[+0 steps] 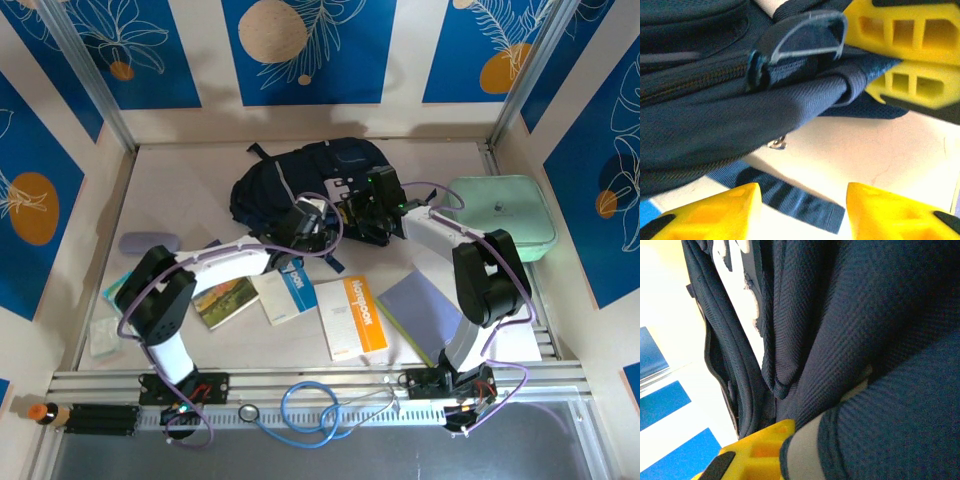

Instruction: Pack the student bag

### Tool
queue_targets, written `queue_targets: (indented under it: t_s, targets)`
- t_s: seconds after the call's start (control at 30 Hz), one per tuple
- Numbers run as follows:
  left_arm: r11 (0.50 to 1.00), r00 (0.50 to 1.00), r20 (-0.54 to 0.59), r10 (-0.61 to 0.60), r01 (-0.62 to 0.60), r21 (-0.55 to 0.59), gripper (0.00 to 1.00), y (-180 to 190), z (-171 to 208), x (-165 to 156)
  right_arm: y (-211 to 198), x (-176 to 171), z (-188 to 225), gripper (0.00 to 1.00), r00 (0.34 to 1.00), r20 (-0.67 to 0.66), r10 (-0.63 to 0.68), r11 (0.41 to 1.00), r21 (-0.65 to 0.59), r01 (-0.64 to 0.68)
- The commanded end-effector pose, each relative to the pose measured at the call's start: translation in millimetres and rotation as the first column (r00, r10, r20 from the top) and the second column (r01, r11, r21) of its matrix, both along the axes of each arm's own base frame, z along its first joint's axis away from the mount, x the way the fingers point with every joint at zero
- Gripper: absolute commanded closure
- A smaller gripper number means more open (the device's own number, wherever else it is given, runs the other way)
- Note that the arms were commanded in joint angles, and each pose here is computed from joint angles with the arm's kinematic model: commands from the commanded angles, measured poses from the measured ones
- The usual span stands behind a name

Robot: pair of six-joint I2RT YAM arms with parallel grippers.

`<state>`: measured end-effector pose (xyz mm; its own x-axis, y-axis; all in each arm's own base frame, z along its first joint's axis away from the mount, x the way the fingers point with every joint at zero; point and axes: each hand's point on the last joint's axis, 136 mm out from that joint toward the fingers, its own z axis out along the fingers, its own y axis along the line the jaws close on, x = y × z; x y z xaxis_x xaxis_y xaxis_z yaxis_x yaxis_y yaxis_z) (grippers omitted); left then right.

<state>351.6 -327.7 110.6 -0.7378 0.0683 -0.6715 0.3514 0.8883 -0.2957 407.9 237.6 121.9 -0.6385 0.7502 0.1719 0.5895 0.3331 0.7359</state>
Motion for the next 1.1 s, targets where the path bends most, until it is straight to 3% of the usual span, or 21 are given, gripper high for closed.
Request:
queue_targets:
  t_s: [0.0, 0.2, 0.57, 0.9, 1.07]
  targets:
    - [0.998, 0.998, 0.012, 0.065, -0.065, 0.016, 0.54, -1.6, -4.2, 14.7, 15.0, 8.7, 32.3, 0.95, 0.998, 0.057, 0.029, 0.997, 0.071, -0.033]
    - [0.994, 0.994, 0.047, 0.099, -0.101, 0.045, 0.64, -6.9, -6.2, 34.4, 18.6, 11.5, 32.9, 0.95, 0.997, 0.057, 0.053, 0.995, 0.086, -0.058]
    - [0.987, 0.988, 0.055, 0.146, -0.149, 0.065, 0.71, -2.8, -12.1, 44.0, 20.2, 12.7, 34.0, 0.97, 0.996, 0.055, 0.064, 0.991, 0.110, -0.070]
    - [0.988, 0.986, 0.109, 0.126, -0.135, 0.078, 0.70, -8.3, -6.7, 54.5, 21.9, 7.9, 39.3, 0.97, 0.995, 0.062, 0.076, 0.990, 0.115, -0.083]
    - [0.988, 0.985, 0.123, 0.119, -0.131, 0.088, 0.81, -6.0, -3.6, 54.4, 19.8, 7.7, 39.1, 0.97, 0.995, 0.066, 0.078, 0.991, 0.105, -0.084]
